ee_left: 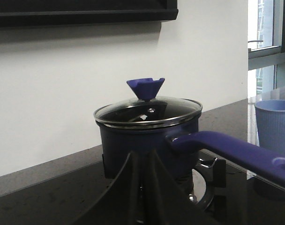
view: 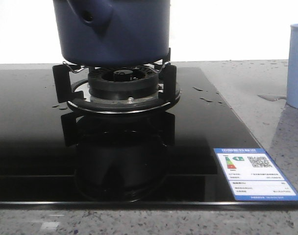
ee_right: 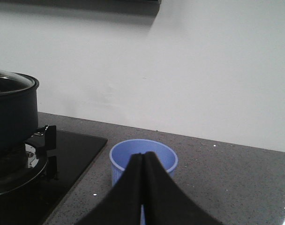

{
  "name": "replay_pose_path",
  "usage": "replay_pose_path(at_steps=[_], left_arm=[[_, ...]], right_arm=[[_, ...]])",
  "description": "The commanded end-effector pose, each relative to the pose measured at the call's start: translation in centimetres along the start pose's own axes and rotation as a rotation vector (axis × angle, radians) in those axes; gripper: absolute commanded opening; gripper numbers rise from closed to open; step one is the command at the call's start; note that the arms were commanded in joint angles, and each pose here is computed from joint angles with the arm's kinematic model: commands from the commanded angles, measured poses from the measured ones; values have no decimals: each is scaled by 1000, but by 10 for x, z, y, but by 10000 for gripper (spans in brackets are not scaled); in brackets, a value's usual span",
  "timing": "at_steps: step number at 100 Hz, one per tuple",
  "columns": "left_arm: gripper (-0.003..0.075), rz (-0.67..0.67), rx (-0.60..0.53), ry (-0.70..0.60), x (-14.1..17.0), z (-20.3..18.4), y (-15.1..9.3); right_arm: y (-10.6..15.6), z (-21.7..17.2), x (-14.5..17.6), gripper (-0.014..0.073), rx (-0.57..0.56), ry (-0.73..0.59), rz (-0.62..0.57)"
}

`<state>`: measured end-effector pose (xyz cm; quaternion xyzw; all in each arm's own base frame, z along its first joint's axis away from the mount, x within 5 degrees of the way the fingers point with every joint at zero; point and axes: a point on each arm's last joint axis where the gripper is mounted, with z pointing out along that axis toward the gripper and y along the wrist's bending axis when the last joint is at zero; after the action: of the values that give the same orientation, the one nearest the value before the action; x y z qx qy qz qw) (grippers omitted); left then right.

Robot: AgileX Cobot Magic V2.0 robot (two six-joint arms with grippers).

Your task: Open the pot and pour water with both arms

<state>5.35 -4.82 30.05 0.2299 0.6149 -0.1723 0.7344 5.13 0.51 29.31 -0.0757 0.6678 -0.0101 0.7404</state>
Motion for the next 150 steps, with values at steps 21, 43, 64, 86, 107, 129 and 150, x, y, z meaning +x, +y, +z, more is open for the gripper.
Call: replay_pose_path(at_steps=[21,43,64,86,107,129,150], left_arm=[[-19,-45,-8,-46,-10,-1,1],[-19,-36,-8,-41,-10,-1,1],[-19,40,-150,13,-2,-1,14],[-19,67,-349,218,29,-7,31],[-19,146,-435,290,67,-15,36],[-19,63,-493,205,96,-28,30],[-19,-66,-571,287,113,-40,28]], right_arm=[[-2,-1,-14,-74,8,-91,1],[-2,-1,-14,-74,8,-91,1],[-2,-1,-14,-74,8,-91,1],[-2,-1,-14,-74,8,-91,1],[-2,-1,-14,-74,8,-91,1],[-1,0,-13,-74,7,-87,1],[-1,0,-13,-74,7,-87,1]])
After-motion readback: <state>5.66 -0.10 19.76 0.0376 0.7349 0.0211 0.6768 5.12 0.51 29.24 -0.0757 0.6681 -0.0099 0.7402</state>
